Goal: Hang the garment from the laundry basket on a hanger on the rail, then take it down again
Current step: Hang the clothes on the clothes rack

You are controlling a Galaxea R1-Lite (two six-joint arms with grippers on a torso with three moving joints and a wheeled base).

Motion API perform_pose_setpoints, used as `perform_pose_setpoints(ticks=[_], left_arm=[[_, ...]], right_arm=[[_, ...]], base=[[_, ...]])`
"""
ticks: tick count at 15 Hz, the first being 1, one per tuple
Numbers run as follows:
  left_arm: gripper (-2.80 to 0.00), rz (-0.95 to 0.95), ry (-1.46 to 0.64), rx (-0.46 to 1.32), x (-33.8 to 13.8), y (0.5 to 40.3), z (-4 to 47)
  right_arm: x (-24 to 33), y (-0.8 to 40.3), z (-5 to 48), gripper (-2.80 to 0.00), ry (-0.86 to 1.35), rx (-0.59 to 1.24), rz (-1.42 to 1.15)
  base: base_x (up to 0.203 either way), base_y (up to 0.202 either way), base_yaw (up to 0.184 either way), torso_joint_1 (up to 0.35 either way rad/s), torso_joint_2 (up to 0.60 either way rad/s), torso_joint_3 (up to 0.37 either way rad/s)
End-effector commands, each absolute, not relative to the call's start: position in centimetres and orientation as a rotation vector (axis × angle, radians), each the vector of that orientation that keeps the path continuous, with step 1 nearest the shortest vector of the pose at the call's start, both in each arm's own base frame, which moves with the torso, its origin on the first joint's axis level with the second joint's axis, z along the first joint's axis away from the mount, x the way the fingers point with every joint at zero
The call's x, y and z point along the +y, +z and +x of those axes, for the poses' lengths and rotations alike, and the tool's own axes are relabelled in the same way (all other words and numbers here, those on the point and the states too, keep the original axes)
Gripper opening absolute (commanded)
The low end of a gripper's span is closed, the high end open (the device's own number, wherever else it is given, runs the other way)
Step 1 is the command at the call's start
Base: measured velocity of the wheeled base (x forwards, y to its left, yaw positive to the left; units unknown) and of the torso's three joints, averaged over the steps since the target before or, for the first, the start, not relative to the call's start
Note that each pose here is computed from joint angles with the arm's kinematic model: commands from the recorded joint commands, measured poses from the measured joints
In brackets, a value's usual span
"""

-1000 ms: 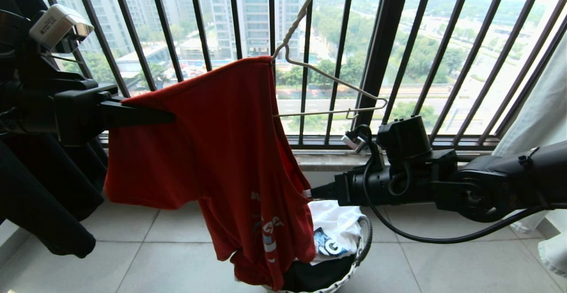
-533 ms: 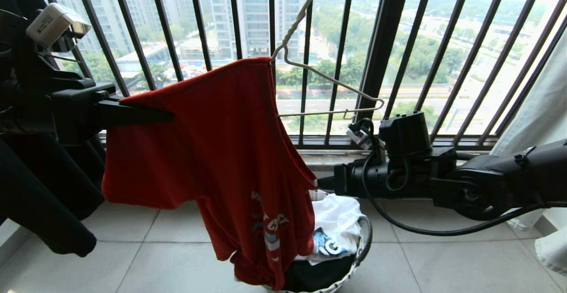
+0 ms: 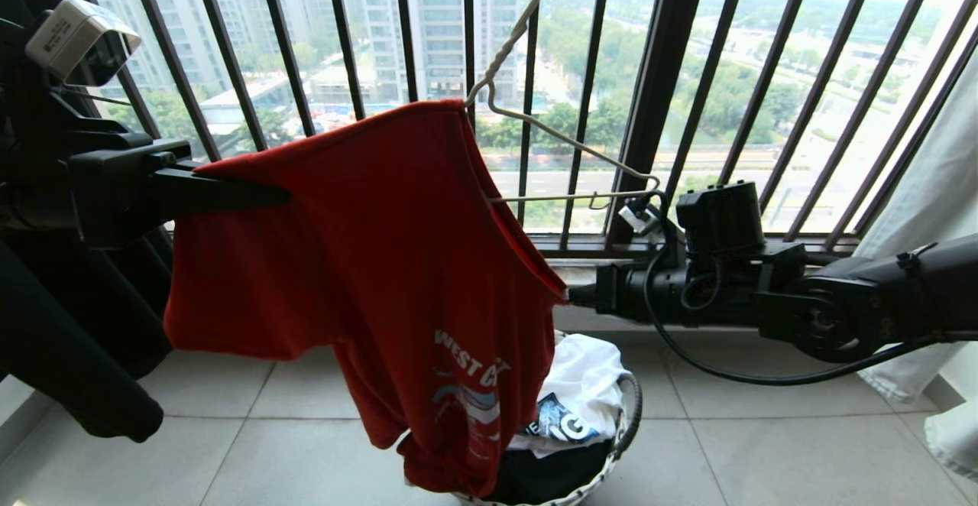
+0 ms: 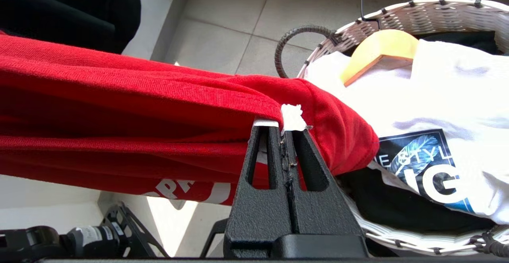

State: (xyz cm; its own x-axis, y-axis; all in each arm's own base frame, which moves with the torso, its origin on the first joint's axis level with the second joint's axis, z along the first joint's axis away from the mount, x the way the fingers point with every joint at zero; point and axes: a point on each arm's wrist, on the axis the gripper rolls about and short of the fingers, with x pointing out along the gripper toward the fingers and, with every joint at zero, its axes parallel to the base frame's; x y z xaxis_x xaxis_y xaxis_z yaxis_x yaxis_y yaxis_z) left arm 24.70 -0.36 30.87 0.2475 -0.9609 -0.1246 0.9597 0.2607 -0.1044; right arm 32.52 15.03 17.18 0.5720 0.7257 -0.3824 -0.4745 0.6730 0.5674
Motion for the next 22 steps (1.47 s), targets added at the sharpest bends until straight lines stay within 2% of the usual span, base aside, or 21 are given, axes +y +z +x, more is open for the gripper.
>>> perform_pose_setpoints(ticks=[1, 11, 22], left_arm=[[-2.80, -0.010, -1.313, 0.173, -0.3, 30.8, 24.7], [-2.80, -0.014, -1.315, 0.179, -0.3, 30.7, 24.9], [-2.80, -0.042, -1.371, 0.153, -0.4, 30.8, 24.5]], right_arm=[[14.5, 17.6, 32.7, -2.80, 0.722, 0.620, 0.440], [10.6, 19.4, 34.8, -2.80, 0.625, 0.529, 0.470], [12.4, 17.9, 34.7, -2.80, 0.665, 0.590, 0.463]], base=[[0.000, 0.000, 0.000, 0.000, 0.00, 0.000], [0.000, 0.000, 0.000, 0.000, 0.00, 0.000], [0.000, 0.000, 0.000, 0.000, 0.00, 0.000]])
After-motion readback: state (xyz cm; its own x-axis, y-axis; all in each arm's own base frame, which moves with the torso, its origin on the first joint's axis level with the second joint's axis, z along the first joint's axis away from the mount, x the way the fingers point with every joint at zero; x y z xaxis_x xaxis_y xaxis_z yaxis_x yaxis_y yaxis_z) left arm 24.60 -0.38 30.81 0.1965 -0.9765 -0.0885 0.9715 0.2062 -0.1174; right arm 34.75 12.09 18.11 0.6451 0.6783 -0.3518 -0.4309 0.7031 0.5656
